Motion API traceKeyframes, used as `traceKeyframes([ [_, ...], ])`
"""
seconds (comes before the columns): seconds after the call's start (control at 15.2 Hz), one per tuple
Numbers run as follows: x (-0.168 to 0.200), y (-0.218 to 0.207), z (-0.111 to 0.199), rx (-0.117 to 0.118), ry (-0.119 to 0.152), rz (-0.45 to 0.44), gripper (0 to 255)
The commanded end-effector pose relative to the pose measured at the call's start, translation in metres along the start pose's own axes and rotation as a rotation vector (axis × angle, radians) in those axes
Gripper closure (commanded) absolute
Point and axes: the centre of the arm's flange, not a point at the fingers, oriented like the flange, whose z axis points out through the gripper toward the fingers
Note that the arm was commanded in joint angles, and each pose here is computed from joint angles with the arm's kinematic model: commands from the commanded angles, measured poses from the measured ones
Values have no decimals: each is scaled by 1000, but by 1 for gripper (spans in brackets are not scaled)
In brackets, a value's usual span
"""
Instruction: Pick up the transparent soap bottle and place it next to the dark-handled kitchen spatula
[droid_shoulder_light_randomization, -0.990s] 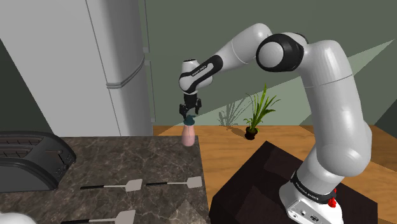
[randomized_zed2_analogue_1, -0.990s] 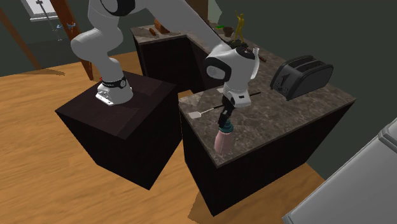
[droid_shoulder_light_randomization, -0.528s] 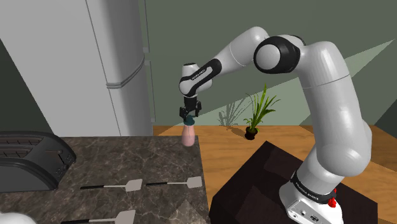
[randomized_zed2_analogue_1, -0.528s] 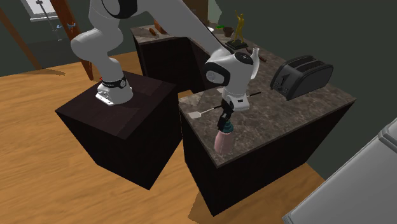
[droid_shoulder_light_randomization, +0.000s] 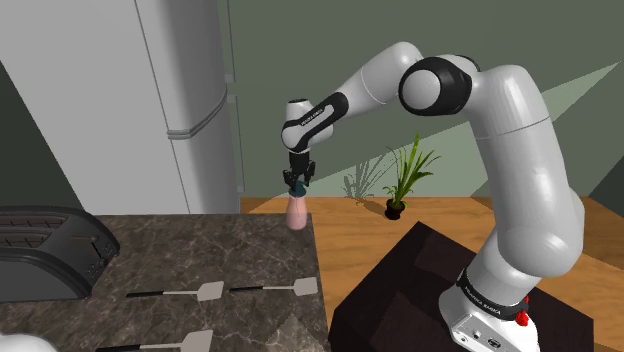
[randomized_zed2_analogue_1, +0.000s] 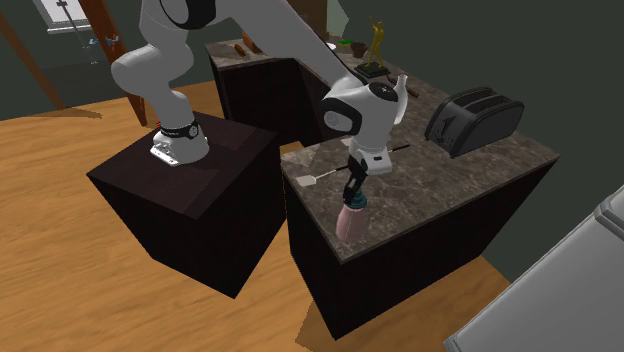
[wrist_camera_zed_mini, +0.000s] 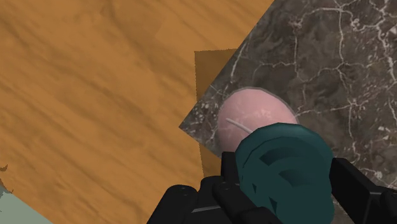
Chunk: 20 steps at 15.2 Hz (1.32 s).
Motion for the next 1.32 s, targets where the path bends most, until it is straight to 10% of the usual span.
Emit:
traceKeyframes([
  [0.0,0,0,0,0,0,0,255],
  [1.25,-7,2,-79,0,0,0,255],
])
